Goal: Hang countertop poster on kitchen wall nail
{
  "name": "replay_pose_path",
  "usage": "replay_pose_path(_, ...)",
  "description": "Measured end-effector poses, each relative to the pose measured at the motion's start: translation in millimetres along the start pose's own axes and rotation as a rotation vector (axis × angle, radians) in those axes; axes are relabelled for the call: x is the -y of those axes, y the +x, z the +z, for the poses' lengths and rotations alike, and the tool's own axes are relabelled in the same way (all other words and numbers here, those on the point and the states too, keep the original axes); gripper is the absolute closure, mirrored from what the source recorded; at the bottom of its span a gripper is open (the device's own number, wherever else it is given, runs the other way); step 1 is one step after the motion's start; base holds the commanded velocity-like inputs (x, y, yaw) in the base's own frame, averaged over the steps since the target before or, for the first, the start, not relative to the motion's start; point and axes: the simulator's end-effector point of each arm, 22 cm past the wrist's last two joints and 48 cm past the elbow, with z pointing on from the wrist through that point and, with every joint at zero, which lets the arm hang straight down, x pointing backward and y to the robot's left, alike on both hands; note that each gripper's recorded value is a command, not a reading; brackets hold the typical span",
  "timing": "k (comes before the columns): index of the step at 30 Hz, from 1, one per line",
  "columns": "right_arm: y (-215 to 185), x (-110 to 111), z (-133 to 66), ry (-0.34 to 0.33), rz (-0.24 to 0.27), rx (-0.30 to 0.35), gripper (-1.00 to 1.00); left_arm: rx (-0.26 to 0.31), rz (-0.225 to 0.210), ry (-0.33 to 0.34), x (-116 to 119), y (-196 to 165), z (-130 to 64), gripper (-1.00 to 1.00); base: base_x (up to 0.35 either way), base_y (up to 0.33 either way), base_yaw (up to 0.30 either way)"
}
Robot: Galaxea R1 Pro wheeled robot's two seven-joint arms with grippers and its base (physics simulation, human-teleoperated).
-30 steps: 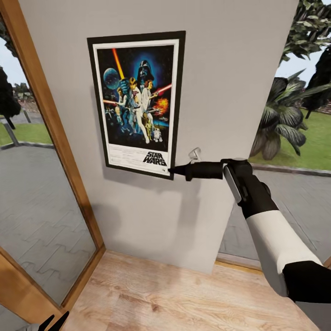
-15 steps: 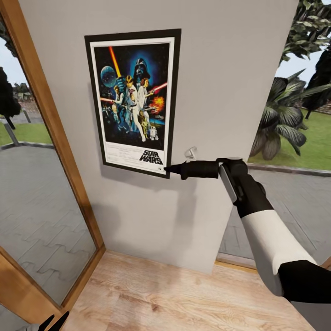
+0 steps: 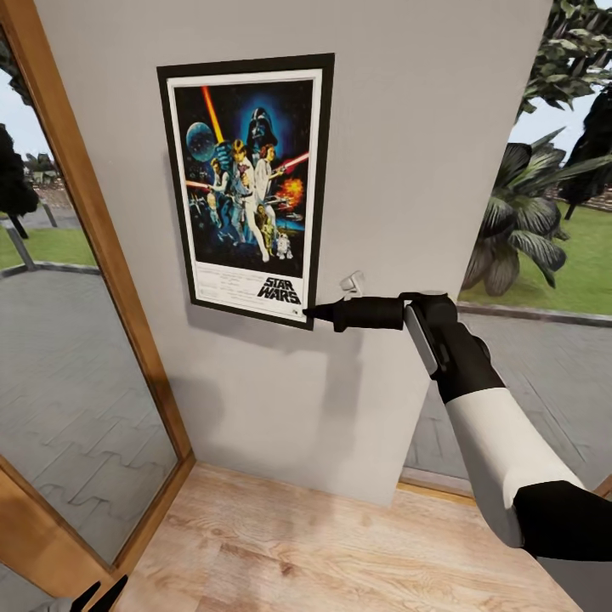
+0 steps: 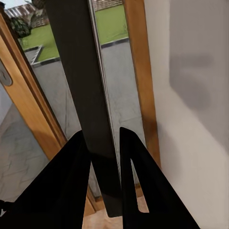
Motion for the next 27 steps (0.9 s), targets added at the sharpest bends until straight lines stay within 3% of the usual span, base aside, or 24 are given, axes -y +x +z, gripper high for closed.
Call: replay_pose_path(27,-2.4,1.4,-2.7,0.002,0.003,0.010,1.00,0.000,0.001,-0.001,-0.6,-0.4,-0.4,-1.00,0.076,-0.011,0.000)
